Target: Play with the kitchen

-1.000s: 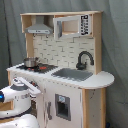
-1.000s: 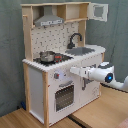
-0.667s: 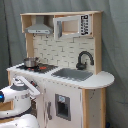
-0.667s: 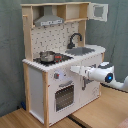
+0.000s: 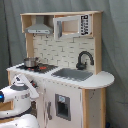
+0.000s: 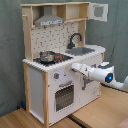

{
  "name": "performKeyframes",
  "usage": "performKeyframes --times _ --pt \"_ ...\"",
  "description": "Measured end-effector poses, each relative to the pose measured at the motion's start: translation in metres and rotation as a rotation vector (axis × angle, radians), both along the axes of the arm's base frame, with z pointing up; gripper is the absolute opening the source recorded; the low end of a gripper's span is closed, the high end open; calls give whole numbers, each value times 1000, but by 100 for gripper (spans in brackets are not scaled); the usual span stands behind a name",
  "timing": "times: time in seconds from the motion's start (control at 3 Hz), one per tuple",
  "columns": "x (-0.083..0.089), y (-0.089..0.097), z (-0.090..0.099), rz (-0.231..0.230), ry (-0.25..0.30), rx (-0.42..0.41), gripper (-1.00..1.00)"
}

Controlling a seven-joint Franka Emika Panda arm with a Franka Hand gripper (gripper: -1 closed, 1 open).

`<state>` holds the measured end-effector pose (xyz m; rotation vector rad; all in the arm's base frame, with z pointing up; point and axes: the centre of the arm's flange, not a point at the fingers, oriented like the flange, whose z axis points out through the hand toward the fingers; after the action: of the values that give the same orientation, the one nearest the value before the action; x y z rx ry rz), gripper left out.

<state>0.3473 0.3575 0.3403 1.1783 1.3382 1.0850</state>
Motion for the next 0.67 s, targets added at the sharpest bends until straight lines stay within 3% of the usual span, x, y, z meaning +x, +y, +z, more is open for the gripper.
performKeyframes --times 0.67 --pt "-1 0 0 -19 1 229 -100"
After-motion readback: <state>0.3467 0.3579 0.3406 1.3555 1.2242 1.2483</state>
